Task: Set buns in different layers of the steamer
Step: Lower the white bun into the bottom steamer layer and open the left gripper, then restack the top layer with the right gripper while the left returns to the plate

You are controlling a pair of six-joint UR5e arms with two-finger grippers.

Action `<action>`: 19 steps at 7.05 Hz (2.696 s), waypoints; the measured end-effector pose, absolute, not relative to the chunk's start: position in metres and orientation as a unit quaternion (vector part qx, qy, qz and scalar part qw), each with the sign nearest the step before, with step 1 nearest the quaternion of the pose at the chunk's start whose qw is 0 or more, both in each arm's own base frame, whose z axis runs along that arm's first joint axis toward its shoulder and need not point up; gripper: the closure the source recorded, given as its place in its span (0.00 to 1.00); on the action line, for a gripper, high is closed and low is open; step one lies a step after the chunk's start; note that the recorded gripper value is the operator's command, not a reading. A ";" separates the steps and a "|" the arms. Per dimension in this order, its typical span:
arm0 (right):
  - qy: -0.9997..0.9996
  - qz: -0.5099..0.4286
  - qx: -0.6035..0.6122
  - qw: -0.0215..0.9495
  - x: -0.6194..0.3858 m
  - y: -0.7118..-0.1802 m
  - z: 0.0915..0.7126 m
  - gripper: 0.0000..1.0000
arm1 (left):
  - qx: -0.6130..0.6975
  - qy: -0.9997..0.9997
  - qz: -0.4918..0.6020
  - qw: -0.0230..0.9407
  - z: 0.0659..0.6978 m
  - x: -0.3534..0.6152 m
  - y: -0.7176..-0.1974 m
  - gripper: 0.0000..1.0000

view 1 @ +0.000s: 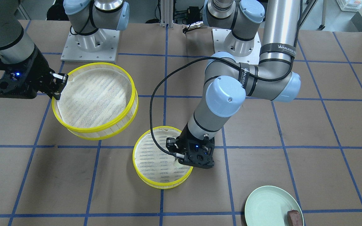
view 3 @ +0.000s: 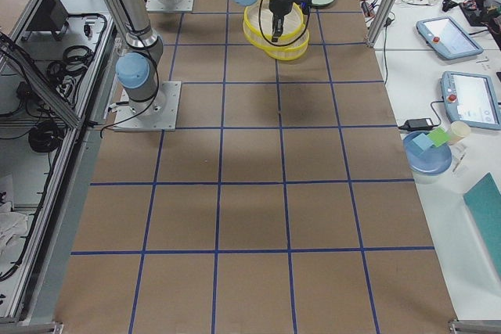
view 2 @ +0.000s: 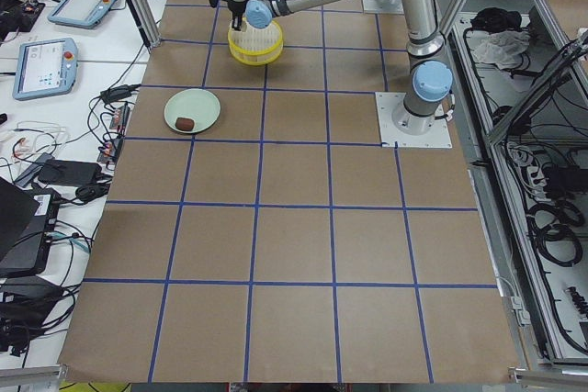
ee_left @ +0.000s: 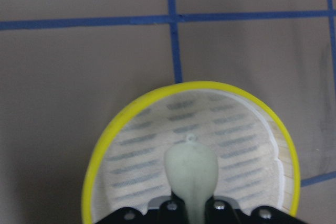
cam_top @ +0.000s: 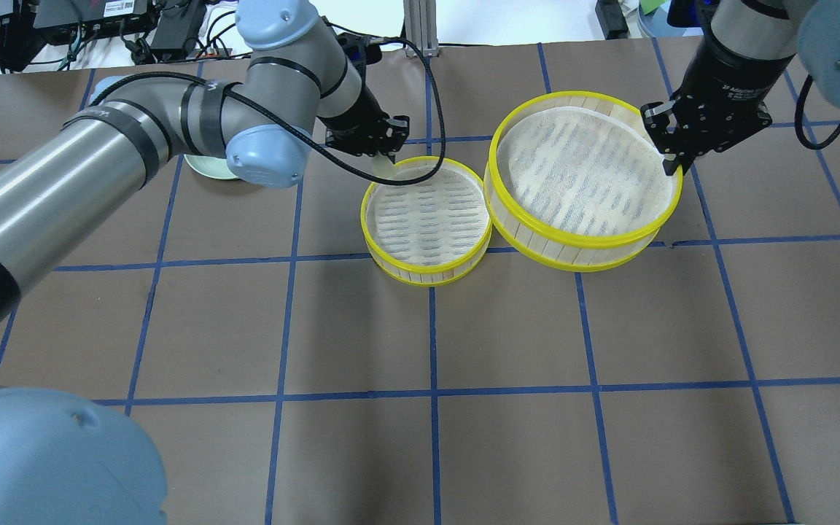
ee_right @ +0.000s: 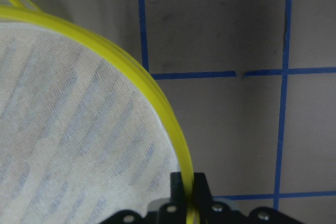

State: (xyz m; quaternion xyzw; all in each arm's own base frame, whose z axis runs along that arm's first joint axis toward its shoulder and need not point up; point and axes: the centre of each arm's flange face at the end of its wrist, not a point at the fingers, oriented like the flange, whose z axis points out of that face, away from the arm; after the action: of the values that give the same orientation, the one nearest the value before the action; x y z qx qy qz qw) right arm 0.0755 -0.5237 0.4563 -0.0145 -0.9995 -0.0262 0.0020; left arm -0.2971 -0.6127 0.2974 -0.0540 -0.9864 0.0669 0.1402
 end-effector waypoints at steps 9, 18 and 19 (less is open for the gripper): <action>-1.000 -0.028 -0.014 -0.001 0.077 -0.522 0.455 1.00 | -0.079 -0.985 0.042 0.146 0.287 -0.320 -0.579 0.00; -0.996 -0.021 -0.080 0.015 0.190 -0.570 0.393 1.00 | -0.032 -0.995 0.092 0.025 0.352 -0.075 -0.658 0.00; -0.996 -0.014 -0.088 0.019 0.220 -0.578 0.365 1.00 | -0.041 -0.995 0.093 -0.010 0.347 -0.051 -0.663 0.00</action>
State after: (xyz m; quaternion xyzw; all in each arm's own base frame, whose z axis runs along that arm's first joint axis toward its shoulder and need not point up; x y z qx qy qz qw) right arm 0.2204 -0.5784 0.3648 -0.0885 -0.9958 -0.0144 0.0189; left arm -0.0512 -0.6631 0.3472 -0.0413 -0.9948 0.0926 -0.0101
